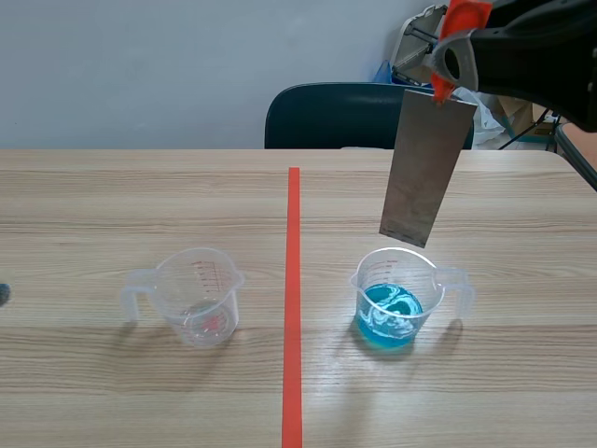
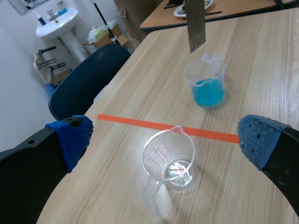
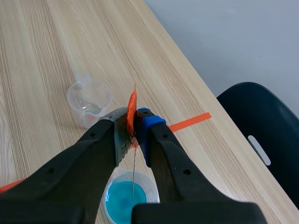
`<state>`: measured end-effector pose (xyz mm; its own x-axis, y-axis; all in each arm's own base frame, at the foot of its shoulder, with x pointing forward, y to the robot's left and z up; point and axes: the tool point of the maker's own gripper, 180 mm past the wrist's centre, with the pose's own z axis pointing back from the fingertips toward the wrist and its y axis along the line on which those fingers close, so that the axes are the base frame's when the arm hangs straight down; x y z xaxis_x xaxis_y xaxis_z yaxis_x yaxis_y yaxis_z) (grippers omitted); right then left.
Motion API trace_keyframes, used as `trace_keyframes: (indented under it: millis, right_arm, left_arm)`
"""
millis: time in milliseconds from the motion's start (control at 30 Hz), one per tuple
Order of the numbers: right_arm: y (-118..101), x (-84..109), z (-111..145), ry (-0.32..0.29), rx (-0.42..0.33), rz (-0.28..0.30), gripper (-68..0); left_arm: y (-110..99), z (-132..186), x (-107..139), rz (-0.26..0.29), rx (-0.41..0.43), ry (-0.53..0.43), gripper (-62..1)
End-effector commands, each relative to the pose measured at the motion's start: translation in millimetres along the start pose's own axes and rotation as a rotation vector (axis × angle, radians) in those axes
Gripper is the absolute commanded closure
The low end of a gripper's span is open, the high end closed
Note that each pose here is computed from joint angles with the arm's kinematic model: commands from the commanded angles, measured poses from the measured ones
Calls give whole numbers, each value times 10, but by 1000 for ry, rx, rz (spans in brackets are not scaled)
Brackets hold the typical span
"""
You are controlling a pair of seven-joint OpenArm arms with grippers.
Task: Do the redox reaction experiment
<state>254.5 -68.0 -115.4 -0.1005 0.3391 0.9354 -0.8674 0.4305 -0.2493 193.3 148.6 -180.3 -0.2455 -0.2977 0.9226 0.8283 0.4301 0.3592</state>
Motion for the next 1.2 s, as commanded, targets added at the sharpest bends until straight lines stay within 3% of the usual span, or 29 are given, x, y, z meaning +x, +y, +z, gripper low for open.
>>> trace_keyframes:
  millis: [0,500,933,1167]
  right_arm:
    - [6,65,8,-20,9,10,-10]
    - [11,75,8,-26,12,5,-10]
    - [15,84,8,-31,14,1,-10]
    - [15,84,8,-31,14,1,-10]
  left_arm:
    - [-11,5,51,15,11,-25,-623]
    - [93,176,-87,30,67,-10,-623]
    - [318,628,-469,52,178,86,-623]
    - [415,897,-398,51,242,-4,-623]
